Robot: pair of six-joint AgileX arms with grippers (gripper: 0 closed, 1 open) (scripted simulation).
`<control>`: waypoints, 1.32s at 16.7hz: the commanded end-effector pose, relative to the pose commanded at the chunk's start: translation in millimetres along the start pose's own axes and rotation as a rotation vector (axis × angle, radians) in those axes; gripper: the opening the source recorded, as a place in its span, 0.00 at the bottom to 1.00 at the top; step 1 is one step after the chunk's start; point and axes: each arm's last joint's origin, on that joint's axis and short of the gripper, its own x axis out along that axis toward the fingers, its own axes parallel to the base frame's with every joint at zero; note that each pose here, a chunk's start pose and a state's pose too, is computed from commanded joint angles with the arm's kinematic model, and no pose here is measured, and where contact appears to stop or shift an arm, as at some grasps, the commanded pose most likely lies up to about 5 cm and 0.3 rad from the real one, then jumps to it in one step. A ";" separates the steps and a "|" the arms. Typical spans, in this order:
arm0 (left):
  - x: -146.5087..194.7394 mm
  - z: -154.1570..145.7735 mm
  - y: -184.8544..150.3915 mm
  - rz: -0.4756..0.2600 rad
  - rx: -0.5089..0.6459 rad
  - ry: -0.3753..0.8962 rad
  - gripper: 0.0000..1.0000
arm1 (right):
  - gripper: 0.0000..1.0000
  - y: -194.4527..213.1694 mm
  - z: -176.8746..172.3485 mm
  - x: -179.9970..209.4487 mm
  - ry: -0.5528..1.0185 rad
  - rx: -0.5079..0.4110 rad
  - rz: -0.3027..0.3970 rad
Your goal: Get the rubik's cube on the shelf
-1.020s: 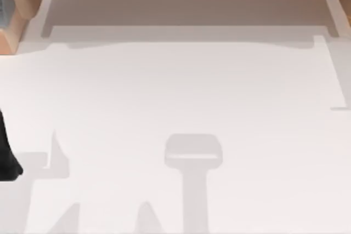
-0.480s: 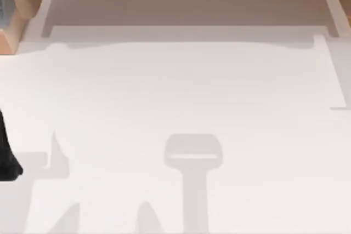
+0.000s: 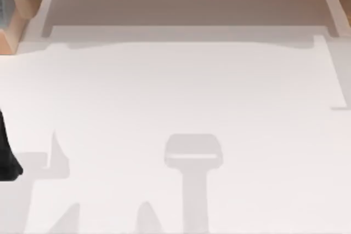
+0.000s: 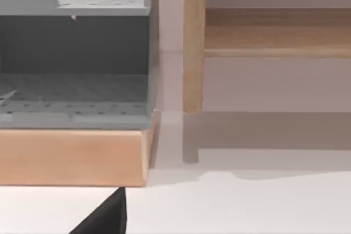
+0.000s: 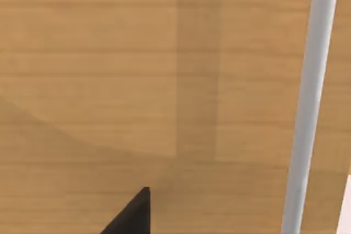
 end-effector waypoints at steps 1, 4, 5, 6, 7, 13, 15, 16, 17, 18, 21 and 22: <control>0.0 0.0 0.0 0.000 0.000 0.000 1.00 | 0.62 0.0 0.0 0.0 0.000 0.000 0.000; 0.0 0.0 0.0 0.000 0.000 0.000 1.00 | 0.40 0.0 0.0 0.0 0.000 0.000 0.000; 0.0 0.0 0.0 0.000 0.000 0.000 1.00 | 0.32 0.0 0.0 0.0 0.000 0.000 0.000; 0.0 0.0 0.0 0.000 0.000 0.000 1.00 | 0.25 0.0 0.0 0.0 0.000 0.000 0.000; 0.0 0.0 0.0 0.000 0.000 0.000 1.00 | 0.17 0.0 0.0 0.0 0.000 0.000 0.000; 0.0 0.0 0.0 0.000 0.000 0.000 1.00 | 0.00 0.0 0.0 0.0 0.000 0.000 0.000; 0.0 0.0 0.0 0.000 0.000 0.000 1.00 | 0.00 0.0 0.0 0.0 0.000 0.000 0.000; 0.0 0.0 0.0 0.000 0.000 0.000 1.00 | 0.00 0.0 0.0 0.0 0.000 0.000 0.000; 0.0 0.0 0.0 0.000 0.000 0.000 1.00 | 0.00 0.0 0.0 0.0 0.000 0.000 0.000; 0.0 0.0 0.0 0.000 0.000 0.000 1.00 | 0.00 1.0 -0.3 -0.5 0.002 0.005 0.004; 0.0 0.0 0.0 0.000 0.000 0.000 1.00 | 0.00 2.0 -1.3 10.3 0.001 0.005 0.006; 0.0 0.0 0.0 0.000 0.000 0.000 1.00 | 0.00 1.6 -2.2 17.0 0.003 0.003 0.004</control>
